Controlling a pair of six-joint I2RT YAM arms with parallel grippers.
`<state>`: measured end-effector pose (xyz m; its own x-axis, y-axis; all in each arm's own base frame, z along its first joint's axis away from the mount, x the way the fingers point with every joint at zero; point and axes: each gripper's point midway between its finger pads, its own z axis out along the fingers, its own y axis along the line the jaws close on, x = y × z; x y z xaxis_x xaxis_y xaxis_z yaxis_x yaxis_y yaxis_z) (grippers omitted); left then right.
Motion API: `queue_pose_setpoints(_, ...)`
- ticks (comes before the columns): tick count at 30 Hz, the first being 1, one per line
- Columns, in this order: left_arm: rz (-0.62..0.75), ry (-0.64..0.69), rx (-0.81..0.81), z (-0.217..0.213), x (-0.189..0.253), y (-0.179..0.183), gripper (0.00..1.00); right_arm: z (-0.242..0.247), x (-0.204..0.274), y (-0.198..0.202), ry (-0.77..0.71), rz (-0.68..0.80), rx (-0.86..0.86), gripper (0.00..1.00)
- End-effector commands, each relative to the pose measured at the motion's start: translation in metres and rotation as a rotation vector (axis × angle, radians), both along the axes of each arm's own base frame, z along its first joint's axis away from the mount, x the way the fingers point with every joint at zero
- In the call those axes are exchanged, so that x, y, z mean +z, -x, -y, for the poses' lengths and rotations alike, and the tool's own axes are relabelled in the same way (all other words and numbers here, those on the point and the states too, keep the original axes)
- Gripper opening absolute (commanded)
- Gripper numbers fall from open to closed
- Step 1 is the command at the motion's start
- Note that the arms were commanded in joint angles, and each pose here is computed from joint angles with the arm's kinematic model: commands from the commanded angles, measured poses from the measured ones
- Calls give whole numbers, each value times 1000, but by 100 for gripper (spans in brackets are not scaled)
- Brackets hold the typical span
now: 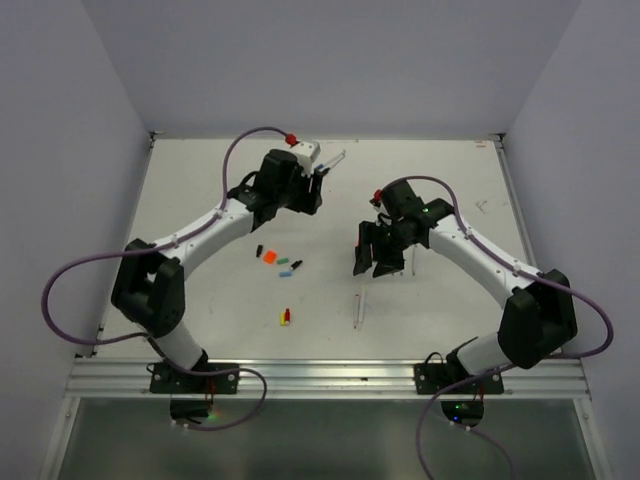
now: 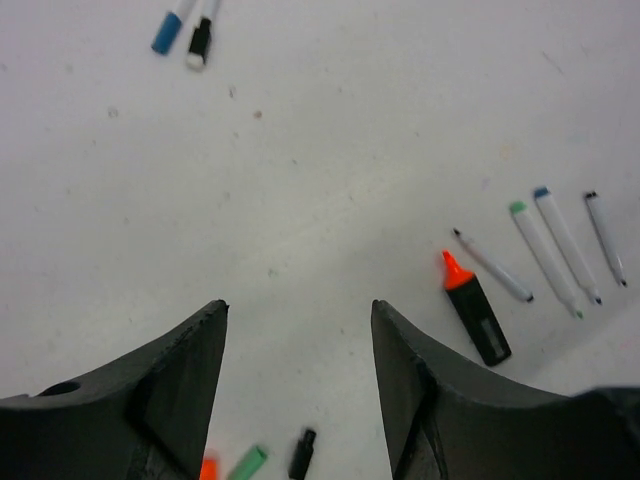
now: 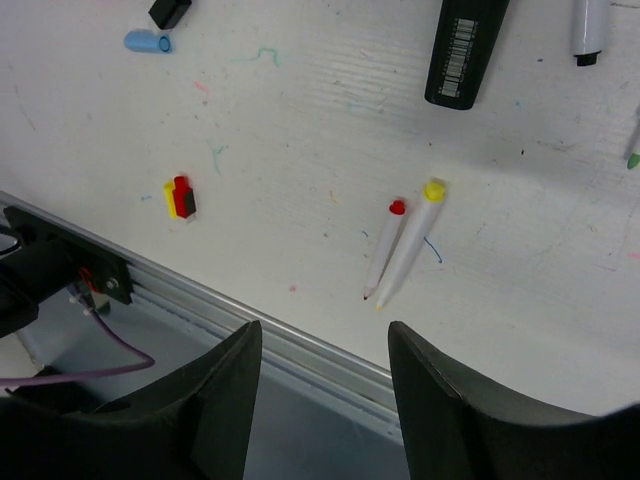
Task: Open the pen caps
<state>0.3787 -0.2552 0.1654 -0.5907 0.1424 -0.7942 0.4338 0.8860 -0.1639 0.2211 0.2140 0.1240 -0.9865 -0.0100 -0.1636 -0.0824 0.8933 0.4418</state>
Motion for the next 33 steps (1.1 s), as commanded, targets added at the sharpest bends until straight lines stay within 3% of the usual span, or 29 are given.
queue_pose_setpoints(1,147,-20,-102,7,19,-61,62,0,29,5,-32,28,-9,57)
queue_pose_setpoints(2,185,-6,-110,11,35,-78,62,-1,35,7,-45,37,-14,57)
queue_pose_setpoints(9,202,-11,-333,43,10,-166,62,6,39,14,-27,25,-14,57)
queue_pose_setpoints(17,233,82,-409,63,-30,-201,66,4,40,11,-29,25,-7,57)
queue_pose_setpoints(24,264,180,-351,72,-43,-222,67,7,30,10,-13,22,-2,57)
queue_pose_setpoints(33,219,152,-136,51,-71,-244,66,2,22,7,-33,25,9,57)
